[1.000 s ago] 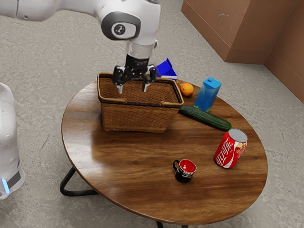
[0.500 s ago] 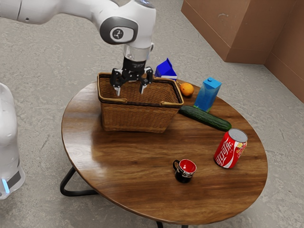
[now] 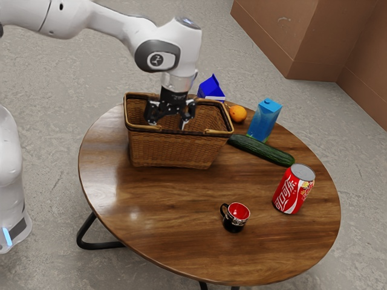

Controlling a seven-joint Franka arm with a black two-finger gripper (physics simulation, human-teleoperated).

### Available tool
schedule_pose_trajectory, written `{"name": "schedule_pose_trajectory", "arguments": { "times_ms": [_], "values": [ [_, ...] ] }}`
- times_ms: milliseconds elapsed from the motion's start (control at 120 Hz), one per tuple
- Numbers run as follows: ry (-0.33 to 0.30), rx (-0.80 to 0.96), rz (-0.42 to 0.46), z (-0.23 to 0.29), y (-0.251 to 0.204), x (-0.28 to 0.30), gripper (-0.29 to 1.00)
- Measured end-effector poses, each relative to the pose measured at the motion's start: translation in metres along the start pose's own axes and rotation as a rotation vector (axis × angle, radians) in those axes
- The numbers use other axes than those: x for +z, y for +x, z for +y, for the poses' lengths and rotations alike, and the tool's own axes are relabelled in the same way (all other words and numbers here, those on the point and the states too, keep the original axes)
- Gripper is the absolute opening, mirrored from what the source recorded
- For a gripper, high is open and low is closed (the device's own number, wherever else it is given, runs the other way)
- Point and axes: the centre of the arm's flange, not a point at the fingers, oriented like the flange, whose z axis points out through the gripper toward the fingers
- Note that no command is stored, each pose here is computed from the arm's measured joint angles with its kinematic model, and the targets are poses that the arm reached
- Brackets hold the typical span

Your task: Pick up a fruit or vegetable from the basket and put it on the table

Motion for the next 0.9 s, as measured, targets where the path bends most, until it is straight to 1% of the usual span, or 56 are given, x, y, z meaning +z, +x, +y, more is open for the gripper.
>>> {"name": "schedule_pose_trajectory", "arguments": {
  "times_ms": [317,600,900],
  "values": [
    [-0.001,-0.002,-0.003,0.001,0.006,0.023,0.7],
    [-0.001,0.083,0.022,0.01,0.009,0.039,0.7],
    [-0.001,0.144,0.012,0.004,-0.001,0.057,0.7]
  ]
}}
